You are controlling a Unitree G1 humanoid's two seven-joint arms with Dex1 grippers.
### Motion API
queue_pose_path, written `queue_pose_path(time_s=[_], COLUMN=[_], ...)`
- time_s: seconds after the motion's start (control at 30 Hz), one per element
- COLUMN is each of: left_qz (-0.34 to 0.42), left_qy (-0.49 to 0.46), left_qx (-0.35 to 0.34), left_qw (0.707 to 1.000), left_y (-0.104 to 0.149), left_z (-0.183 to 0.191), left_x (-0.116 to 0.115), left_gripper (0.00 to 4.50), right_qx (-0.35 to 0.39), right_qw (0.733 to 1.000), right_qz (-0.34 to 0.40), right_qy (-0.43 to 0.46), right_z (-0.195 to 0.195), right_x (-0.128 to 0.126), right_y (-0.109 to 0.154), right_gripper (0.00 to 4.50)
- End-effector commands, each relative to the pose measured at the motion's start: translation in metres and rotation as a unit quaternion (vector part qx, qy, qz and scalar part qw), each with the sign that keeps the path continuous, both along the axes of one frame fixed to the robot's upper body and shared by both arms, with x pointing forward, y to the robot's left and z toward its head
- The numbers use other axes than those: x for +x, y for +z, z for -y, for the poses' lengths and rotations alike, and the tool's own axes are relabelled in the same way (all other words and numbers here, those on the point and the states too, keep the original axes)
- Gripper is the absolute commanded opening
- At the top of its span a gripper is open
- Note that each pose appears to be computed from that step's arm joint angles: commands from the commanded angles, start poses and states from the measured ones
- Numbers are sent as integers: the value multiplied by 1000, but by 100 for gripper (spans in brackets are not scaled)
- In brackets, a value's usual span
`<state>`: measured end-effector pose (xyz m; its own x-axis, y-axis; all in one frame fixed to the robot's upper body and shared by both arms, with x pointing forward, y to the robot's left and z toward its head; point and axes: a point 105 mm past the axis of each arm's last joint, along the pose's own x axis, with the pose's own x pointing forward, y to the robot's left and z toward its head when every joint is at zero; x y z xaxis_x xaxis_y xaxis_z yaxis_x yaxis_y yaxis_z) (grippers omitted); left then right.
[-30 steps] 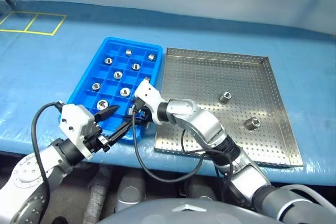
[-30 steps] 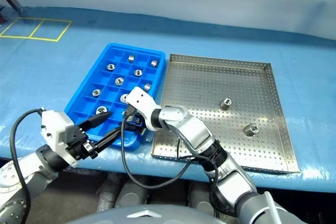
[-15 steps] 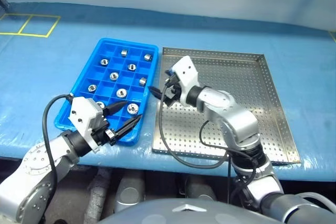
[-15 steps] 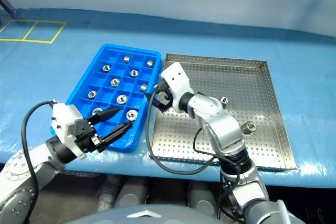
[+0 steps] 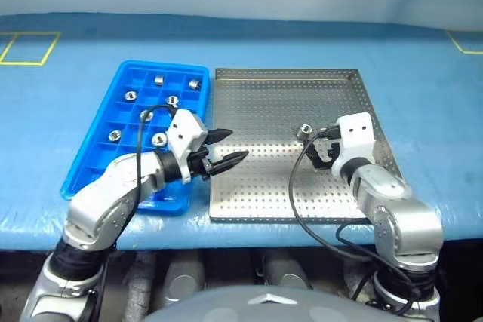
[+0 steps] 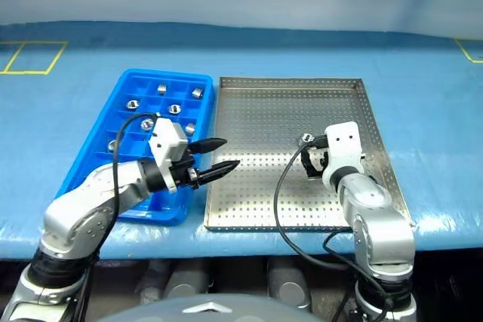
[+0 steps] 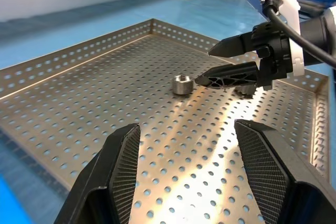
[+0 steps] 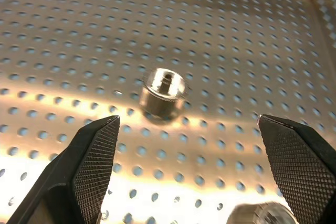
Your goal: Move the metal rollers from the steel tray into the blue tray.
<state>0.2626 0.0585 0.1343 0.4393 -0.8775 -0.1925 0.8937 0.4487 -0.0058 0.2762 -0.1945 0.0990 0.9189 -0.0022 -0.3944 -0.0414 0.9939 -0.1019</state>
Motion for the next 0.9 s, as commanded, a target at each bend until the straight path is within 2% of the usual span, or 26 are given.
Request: queue_pose_path(time_s=[0.03,0.4,0.6,0.9], left_qz=[13,-9,-13,-16], left_qy=[-42,-125,-131,-118], left_qx=[-2,8,9,7], left_qw=[999,992,991,993], left_y=[2,-11,-12,-14], left_z=[15,41,41,37], left_x=[1,-5,-7,-8], left_gripper=[313,313,313,313], right_qx=[-3,37,73,80], right_qw=[999,993,992,994], right_qz=[23,-3,-14,-3], right_qy=[-41,-109,-100,-73], right_z=[13,33,30,17], right_x=[-10,-22,-14,2], right_y=[10,-14,-26,-23], right_gripper=[447,447,447,447])
